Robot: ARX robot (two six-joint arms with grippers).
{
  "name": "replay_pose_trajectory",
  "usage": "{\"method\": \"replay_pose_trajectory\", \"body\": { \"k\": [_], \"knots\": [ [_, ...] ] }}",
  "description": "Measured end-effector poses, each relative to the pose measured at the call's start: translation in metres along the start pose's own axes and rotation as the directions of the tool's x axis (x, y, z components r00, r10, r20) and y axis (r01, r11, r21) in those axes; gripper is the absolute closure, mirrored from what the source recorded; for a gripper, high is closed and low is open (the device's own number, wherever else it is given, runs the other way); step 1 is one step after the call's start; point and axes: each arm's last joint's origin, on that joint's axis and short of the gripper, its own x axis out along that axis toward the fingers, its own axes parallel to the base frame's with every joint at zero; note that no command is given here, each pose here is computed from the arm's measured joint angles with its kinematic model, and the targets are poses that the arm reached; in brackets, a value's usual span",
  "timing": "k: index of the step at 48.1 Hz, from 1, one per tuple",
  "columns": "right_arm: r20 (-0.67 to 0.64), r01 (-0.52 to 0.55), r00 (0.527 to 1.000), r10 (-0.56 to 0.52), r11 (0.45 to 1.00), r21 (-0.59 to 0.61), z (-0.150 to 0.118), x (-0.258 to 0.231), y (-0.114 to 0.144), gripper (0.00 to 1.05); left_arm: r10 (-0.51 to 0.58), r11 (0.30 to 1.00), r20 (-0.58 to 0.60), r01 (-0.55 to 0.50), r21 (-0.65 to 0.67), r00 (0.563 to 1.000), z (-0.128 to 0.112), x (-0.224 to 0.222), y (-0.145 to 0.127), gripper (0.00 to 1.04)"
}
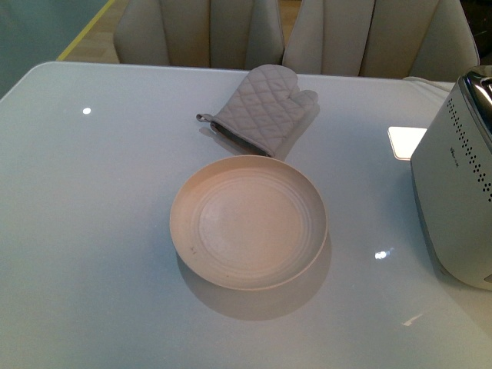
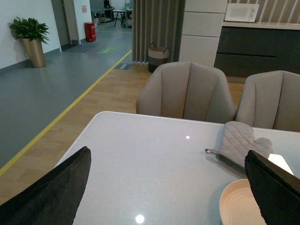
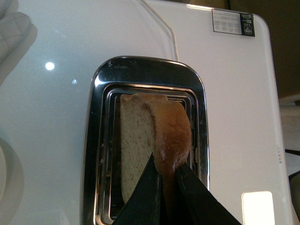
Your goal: Put bread into toaster
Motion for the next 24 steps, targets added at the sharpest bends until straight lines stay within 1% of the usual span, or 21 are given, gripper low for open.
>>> {"method": "replay_pose_trajectory", "body": {
  "k": [10, 13, 20, 22, 24],
  "knots": [
    [-0.055, -0.003, 0.998, 0.002, 1.000, -0.017, -0.009, 0.015, 0.005, 1.02, 0.000, 1.000, 0.000, 0.000, 0.000, 1.000, 0.000, 0.000, 0.000, 0.07],
    [-0.076, -0.008, 0.997, 0.006, 1.000, -0.025, -0.015, 0.021, 0.009, 1.02, 0.000, 1.000, 0.000, 0.000, 0.000, 1.000, 0.000, 0.000, 0.000, 0.07],
    [-0.088, -0.014, 0.996, 0.011, 0.999, -0.030, -0.025, 0.029, 0.013, 1.02, 0.000, 1.000, 0.000, 0.000, 0.000, 1.000, 0.000, 0.000, 0.000, 0.07],
    [-0.086, -0.017, 0.996, 0.014, 0.999, -0.029, -0.027, 0.030, 0.013, 0.99, 0.000, 1.000, 0.000, 0.000, 0.000, 1.000, 0.000, 0.000, 0.000, 0.07],
    [-0.082, -0.017, 0.997, 0.015, 1.000, -0.026, -0.030, 0.032, 0.014, 0.91, 0.000, 1.000, 0.000, 0.000, 0.000, 1.000, 0.000, 0.000, 0.000, 0.07]
  ]
}}
